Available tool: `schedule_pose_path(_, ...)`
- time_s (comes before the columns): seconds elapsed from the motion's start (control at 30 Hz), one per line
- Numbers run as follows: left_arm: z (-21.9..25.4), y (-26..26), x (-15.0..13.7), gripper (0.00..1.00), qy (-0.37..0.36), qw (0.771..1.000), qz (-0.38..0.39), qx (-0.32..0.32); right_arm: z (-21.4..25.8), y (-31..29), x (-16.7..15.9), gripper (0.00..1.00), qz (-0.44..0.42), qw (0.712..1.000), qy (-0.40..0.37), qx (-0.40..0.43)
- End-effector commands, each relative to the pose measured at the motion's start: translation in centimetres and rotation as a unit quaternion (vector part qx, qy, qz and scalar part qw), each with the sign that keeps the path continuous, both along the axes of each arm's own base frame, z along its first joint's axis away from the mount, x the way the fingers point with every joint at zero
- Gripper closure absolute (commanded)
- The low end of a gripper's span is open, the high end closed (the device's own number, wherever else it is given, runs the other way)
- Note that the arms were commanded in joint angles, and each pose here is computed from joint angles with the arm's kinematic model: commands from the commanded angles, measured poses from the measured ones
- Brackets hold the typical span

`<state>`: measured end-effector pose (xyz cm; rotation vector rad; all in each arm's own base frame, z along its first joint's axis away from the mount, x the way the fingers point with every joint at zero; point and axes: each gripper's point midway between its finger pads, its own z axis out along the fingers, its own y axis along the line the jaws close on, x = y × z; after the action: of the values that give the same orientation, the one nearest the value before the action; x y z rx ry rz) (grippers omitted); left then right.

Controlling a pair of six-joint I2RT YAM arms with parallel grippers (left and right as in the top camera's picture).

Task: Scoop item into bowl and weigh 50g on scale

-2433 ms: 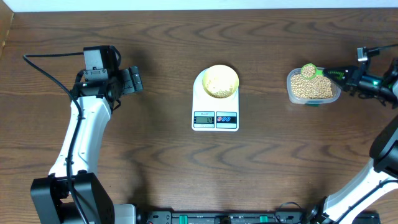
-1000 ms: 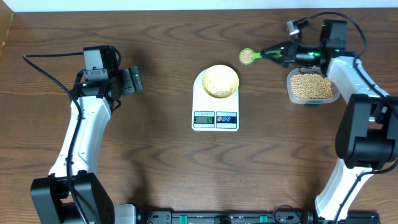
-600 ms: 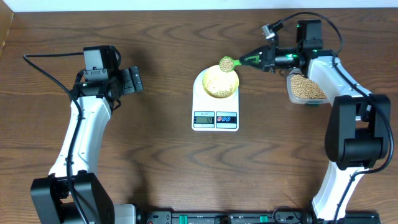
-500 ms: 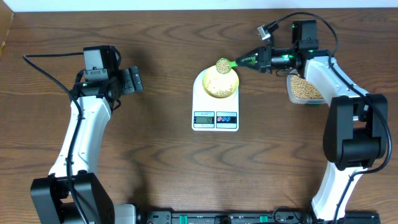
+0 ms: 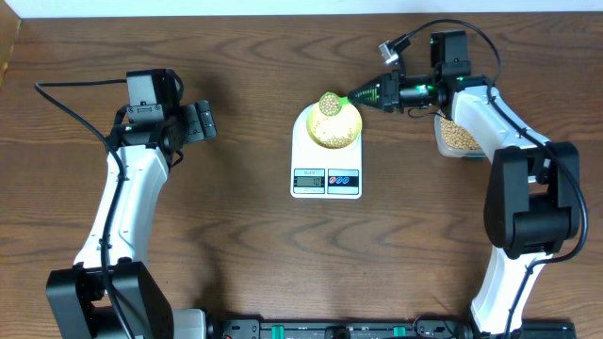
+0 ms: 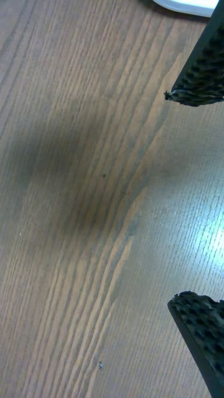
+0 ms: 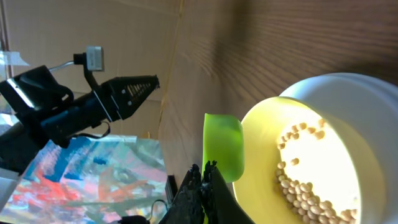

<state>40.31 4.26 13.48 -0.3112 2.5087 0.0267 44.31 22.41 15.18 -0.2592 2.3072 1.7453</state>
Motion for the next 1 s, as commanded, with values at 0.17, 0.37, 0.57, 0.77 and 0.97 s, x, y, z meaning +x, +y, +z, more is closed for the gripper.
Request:
schedule_pose_path(0.17, -0.5, 0.3, 0.0, 0.02, 0.008, 1.000, 0.009, 0.004, 0.2, 0.7, -0.3, 0.99, 0.005, 1.000, -0.009, -0.006)
schedule_pose_path(0.37, -0.5, 0.3, 0.0, 0.02, 0.008, 1.000, 0.009, 0.004, 1.2, 0.3, 0.3, 0.99, -0.020, 0.999, -0.034, -0.032)
schedule_pose_path(0.57, -0.5, 0.3, 0.0, 0.02, 0.008, 1.000, 0.009, 0.004, 0.8, 0.5, -0.1, 0.99, -0.014, 0.997, -0.058, -0.058)
schedule_pose_path(0.77, -0.5, 0.3, 0.0, 0.02, 0.008, 1.000, 0.009, 0.004, -0.3, 1.0, -0.7, 0.99, -0.004, 0.993, -0.075, -0.090)
schedule_pose_path(0.97, -0.5, 0.3, 0.0, 0.02, 0.008, 1.000, 0.009, 0.004, 1.1, 0.9, -0.7, 0.99, -0.015, 0.988, -0.104, -0.112)
